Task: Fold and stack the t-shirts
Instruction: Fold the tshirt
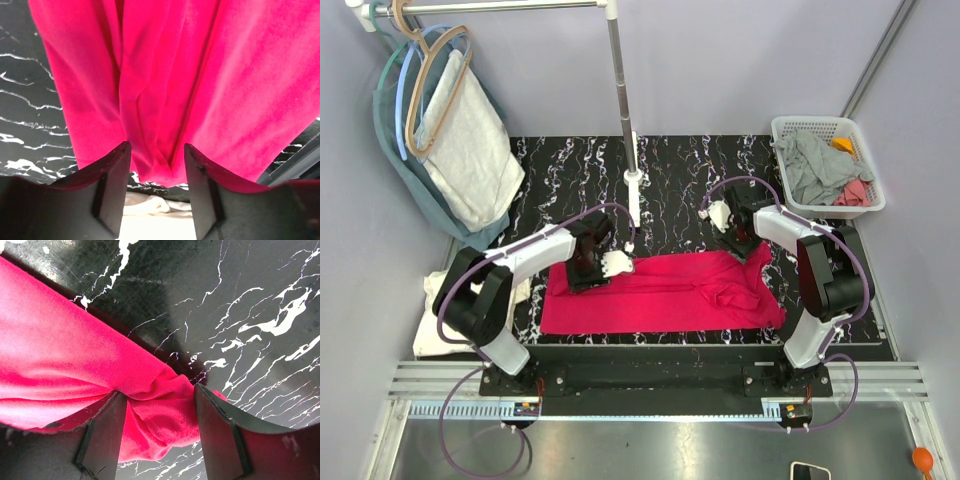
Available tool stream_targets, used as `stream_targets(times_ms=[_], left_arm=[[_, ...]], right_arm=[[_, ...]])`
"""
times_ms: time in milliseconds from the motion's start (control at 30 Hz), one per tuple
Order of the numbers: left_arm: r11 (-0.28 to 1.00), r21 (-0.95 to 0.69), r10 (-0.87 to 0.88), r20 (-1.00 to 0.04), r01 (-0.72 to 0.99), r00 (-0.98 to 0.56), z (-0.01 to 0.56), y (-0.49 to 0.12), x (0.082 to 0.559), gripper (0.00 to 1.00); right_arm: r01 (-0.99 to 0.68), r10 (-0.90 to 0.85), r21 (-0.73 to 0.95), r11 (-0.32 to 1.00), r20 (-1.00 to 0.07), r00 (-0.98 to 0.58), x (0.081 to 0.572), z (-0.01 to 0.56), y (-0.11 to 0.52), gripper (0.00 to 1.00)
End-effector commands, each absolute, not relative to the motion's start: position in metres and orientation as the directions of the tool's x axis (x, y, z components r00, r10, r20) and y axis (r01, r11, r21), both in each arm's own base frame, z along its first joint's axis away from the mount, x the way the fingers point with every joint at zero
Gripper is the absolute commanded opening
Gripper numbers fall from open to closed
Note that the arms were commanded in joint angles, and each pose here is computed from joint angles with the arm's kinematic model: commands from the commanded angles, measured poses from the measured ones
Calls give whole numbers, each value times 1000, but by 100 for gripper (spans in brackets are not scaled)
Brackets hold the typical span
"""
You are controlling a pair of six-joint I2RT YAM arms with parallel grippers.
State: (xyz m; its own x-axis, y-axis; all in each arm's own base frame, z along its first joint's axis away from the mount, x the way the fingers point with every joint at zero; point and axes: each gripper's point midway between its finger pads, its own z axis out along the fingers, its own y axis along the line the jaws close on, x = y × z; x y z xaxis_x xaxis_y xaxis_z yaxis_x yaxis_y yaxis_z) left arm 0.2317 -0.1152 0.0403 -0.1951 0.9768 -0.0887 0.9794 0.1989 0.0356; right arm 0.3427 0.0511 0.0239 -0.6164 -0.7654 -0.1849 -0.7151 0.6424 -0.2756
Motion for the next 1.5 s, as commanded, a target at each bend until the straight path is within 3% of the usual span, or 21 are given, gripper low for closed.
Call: stream_targets(times_ms=[0,200,467,1200,1333,1467], left_arm=[[195,9,974,-115,981,-193,40,-123,240,45],[211,1,973,-94,977,-210,31,-118,241,33],[255,31,965,-76,967,-252,35,-109,237,0],[287,162,956,17,944,-293,74,-86,225,1],[268,154,960,43,951,-277,72,-87,214,6],[264,141,960,59,954,-275,65,-88,205,24]], right_arm=[[-705,-768,-308,639,-204,-607,356,25,49,62],[-709,-769,-300,638,-201,-607,347,24,48,62],[-714,-770,-290,637,-192,-609,341,20,47,61],[-722,-774,-288,629,-153,-614,332,11,40,60],[-721,-774,-288,630,-149,-616,332,10,38,60],[-723,-775,-287,628,-145,-615,331,10,37,60]])
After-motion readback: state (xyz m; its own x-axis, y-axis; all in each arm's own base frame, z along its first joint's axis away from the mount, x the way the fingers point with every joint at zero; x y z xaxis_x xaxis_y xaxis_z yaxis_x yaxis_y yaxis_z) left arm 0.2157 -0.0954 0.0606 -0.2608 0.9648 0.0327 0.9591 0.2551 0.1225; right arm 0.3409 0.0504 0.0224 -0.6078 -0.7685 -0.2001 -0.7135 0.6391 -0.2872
